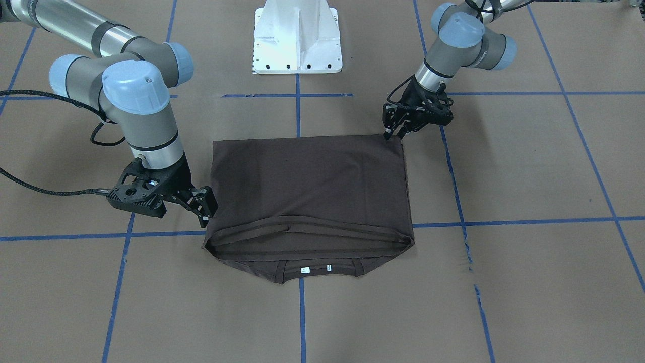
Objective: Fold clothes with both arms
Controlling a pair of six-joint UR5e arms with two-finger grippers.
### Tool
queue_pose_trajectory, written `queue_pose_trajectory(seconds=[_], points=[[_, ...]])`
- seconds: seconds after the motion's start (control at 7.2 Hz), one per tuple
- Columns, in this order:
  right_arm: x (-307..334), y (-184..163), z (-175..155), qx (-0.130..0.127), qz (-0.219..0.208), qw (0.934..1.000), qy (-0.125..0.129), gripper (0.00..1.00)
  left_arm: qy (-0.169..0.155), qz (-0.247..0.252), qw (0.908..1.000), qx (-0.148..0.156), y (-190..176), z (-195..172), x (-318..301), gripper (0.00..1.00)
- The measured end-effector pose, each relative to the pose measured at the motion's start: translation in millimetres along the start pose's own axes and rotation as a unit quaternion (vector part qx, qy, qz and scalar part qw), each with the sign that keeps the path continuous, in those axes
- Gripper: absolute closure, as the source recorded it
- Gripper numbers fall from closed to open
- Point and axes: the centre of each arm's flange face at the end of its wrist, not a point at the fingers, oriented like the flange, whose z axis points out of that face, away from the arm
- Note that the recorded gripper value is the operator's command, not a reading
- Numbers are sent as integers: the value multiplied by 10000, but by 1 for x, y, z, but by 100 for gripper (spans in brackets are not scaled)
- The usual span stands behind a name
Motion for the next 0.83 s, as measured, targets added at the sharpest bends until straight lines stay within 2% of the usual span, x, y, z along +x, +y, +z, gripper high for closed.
queue_pose_trajectory(seconds=[0.28, 0.56, 0.69, 0.83], points=[[0, 0, 0, -1, 1, 10000, 3, 0, -33, 27, 10000, 5, 0, -2, -4, 100], [0, 0, 0, 0, 0, 10000, -1, 0, -185, 397, 9989, 141, -19, -6, -22, 100], [-1, 0, 0, 1, -1, 10000, -3, 0, -391, 673, 9964, 332, -47, -6, -43, 100], [-1, -1, 0, 2, 1, 10000, -5, 0, -650, 913, 9919, 601, -93, -4, -65, 100]])
